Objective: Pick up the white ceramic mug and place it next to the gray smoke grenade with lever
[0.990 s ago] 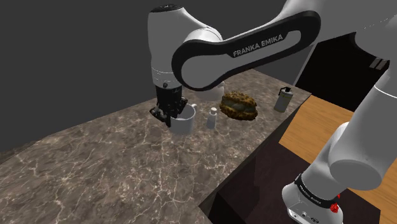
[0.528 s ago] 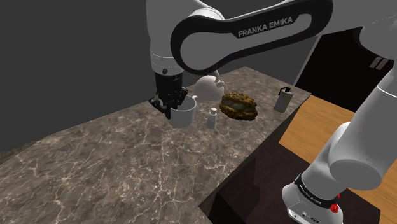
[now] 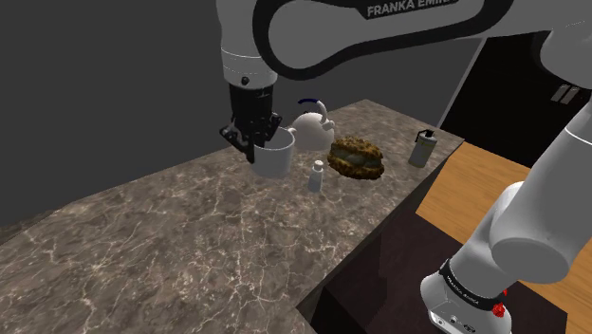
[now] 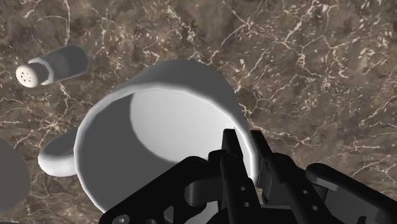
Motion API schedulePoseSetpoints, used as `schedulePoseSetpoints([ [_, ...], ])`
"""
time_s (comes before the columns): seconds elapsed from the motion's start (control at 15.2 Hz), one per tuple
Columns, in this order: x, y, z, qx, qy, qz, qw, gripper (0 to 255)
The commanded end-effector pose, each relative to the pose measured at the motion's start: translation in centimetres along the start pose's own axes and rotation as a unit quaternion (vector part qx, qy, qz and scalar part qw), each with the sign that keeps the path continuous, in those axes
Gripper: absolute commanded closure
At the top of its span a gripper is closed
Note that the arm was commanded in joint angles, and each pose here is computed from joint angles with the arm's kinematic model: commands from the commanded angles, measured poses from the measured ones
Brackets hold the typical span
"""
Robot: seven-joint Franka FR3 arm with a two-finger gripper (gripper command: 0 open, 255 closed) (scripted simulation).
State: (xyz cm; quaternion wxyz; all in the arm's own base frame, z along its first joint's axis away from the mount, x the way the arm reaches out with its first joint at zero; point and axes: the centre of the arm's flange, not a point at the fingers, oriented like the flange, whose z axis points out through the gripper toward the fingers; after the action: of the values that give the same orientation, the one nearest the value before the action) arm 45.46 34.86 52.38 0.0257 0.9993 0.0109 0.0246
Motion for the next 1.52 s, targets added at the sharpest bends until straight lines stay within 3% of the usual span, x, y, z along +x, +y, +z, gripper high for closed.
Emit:
schedulePoseSetpoints([
  [0.0,0.1,0.0,-1.1,0.000,0.000,0.000,1.0000,255],
  [0.33,0.2,0.1,-3.3,0.000,0.000,0.000,1.0000,255],
  [1.45,0.8,22.5,-2.1,0.000,0.000,0.000,1.0000,255],
])
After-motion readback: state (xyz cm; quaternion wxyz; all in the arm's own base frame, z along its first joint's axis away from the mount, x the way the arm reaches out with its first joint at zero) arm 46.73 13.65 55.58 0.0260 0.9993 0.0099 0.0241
